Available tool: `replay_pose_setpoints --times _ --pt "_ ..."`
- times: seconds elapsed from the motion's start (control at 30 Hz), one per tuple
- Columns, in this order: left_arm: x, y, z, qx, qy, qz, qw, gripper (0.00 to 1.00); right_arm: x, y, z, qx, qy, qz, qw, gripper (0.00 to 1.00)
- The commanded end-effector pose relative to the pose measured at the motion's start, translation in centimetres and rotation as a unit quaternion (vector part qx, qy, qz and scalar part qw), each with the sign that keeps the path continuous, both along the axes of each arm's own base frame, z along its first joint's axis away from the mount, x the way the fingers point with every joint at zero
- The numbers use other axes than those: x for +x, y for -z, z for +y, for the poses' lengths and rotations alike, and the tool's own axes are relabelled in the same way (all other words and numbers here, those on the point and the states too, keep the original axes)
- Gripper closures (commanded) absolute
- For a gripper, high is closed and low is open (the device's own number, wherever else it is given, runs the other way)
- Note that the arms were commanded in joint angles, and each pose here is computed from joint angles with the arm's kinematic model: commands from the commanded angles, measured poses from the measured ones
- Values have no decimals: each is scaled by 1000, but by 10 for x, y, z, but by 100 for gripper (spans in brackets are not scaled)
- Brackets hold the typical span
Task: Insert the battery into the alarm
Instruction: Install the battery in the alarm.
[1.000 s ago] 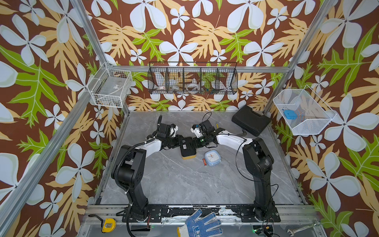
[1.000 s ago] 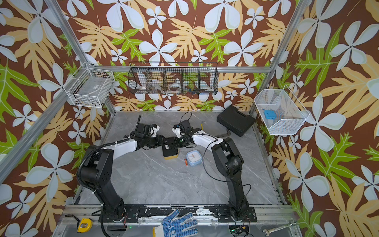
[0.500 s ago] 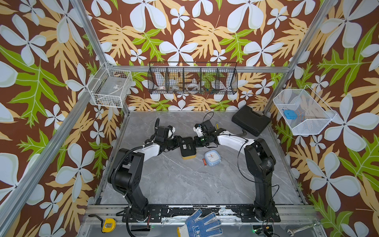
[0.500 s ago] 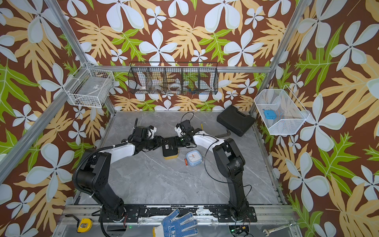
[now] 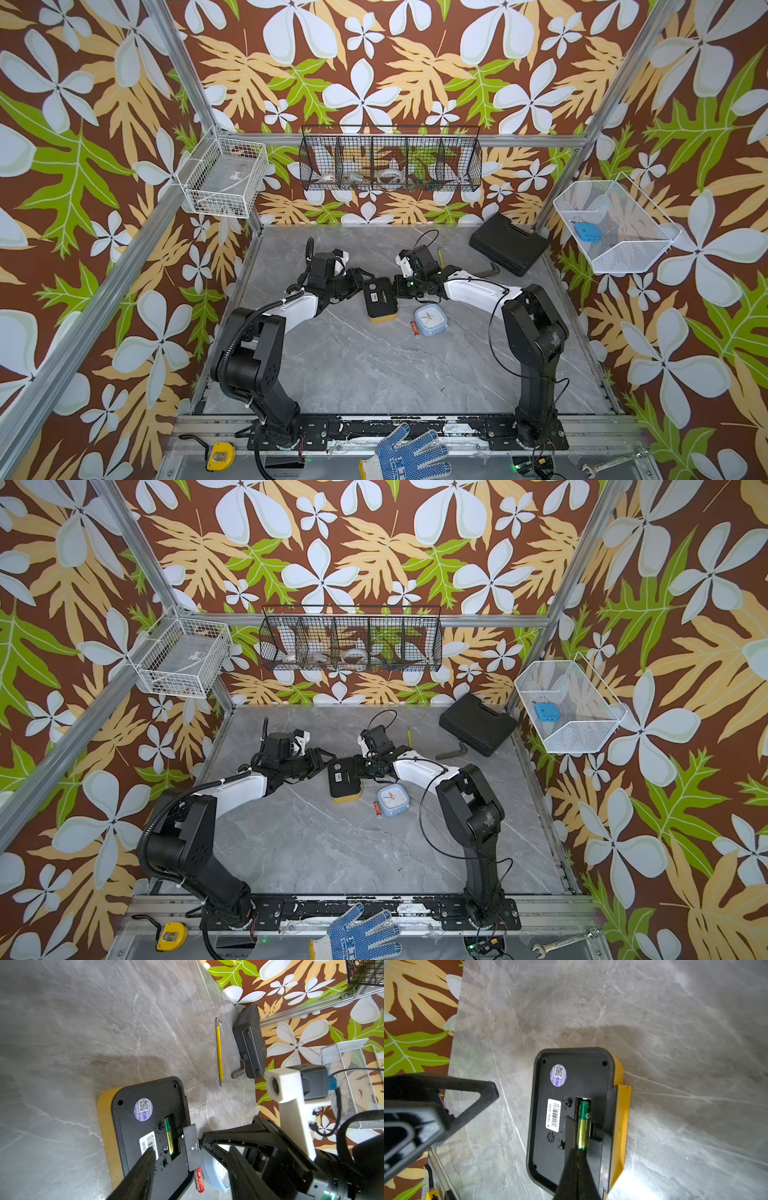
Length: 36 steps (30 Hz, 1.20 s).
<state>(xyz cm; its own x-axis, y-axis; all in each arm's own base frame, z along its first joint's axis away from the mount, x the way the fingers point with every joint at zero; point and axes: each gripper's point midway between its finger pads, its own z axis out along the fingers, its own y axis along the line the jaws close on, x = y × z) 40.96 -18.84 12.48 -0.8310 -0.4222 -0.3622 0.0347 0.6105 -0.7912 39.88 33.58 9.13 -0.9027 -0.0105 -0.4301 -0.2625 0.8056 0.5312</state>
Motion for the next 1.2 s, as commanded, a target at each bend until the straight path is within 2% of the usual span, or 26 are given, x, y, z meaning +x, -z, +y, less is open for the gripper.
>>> replay_pose_setpoints --times 0.0,0.67,1.17 --pt "3 -5 2 -10 -3 -8 1000 43 9 -3 4 4 16 -15 1000 100" --pt "-7 10 -2 -36 15 2 999 43 11 16 6 -8 32 -11 999 100" --pt "-10 17 -3 -33 25 10 999 43 13 13 6 -3 39 -24 999 100"
